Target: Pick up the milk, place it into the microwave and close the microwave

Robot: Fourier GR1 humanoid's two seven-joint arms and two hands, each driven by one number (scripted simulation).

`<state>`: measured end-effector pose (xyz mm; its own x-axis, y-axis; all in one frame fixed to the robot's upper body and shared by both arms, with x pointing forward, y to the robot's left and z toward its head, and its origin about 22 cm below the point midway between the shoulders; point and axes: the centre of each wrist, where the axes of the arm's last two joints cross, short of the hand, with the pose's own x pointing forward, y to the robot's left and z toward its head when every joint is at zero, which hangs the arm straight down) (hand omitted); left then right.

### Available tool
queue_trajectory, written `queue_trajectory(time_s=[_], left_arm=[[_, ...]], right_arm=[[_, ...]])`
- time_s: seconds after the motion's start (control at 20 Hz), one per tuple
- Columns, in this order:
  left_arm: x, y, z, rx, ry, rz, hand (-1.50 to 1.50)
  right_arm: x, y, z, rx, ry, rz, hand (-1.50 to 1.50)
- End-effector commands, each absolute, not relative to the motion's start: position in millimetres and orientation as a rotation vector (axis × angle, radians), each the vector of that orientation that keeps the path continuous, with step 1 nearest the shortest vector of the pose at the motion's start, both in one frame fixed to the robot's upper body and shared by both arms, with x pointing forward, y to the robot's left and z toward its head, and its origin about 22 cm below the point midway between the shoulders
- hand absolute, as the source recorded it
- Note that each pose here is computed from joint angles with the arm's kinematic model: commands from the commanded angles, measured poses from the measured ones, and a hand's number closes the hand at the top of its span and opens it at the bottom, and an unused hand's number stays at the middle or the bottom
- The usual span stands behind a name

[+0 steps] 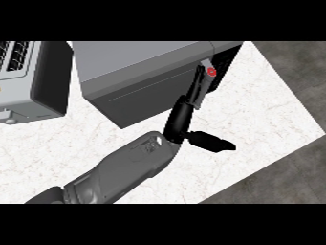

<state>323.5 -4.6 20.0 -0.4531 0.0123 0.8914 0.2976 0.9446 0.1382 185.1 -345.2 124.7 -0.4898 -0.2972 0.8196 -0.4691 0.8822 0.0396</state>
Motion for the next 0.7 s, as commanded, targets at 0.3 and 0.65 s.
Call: queue_trajectory(time_s=[0.3,0.65], left_arm=[[340.9,-1.9,27.6,-0.214,-1.895,-0.305,1.5],[376.9,39.3,21.4,0.22,-1.98,-0.471,-1.5]], right_arm=[[185.8,-347.1,132.1,0.574,-2.11,0.251,-1.5],[185.5,-351.9,135.4,0.555,-2.106,0.243,-1.5]])
